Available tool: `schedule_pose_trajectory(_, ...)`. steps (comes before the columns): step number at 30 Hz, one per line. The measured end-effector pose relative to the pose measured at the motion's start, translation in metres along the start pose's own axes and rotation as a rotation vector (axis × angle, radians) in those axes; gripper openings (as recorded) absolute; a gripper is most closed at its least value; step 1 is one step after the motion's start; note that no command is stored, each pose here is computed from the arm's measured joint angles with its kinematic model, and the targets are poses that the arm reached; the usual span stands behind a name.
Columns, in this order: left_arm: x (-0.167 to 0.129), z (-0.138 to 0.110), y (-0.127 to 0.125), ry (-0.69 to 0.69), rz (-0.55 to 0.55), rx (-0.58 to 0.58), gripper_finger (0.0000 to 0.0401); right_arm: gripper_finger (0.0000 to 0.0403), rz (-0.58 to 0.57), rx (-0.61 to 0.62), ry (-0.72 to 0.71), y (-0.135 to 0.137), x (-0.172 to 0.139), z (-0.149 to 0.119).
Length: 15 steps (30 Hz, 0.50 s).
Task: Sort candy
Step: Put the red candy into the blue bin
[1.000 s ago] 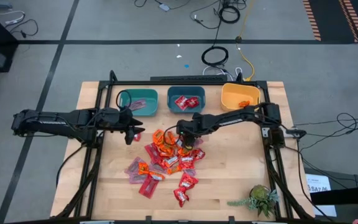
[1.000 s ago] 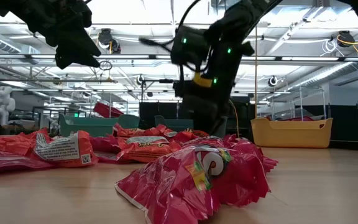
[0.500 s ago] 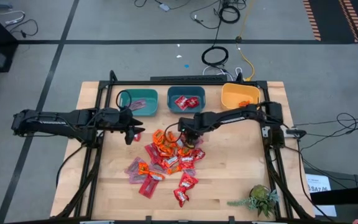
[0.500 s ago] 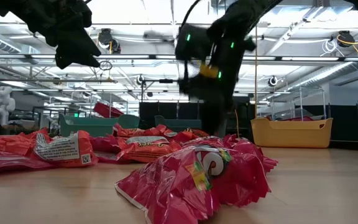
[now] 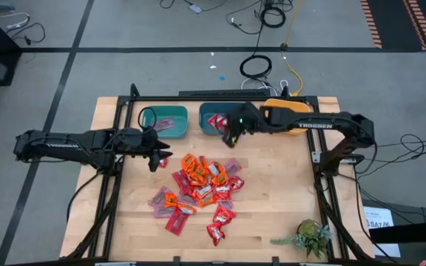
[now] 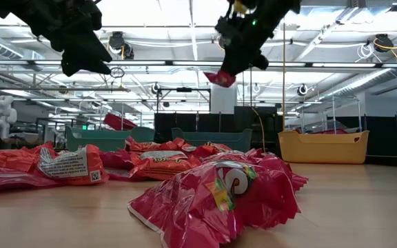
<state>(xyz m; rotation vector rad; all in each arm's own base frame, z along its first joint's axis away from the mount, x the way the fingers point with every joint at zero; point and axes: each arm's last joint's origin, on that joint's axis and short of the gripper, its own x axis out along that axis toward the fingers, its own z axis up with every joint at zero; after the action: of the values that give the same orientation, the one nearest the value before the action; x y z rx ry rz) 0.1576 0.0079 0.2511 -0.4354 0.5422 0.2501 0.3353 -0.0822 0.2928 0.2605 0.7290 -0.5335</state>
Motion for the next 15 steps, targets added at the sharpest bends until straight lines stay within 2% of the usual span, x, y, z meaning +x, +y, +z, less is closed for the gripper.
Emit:
schedule_pose_trajectory(3,0.000,0.000,0.000,0.000,0.000,0.000,0.0183,0.0007,-0.041,0.058,-0.050,-0.017,0.010,0.009)
schedule_pose_trajectory(8,0.000,0.000,0.000,0.000,0.000,0.000,0.0183,0.0026,-0.109,0.112,0.000,-0.041,0.040,0.006)
schedule_pose_trajectory(11,0.000,0.000,0.000,0.001,0.001,-0.001,0.0183,0.0054,-0.119,0.138,0.043,-0.049,0.054,0.002)
schedule_pose_trajectory(15,0.000,0.000,0.000,0.001,0.000,-0.001,0.0183,0.0110,-0.066,0.193,0.120,-0.057,0.068,-0.005)
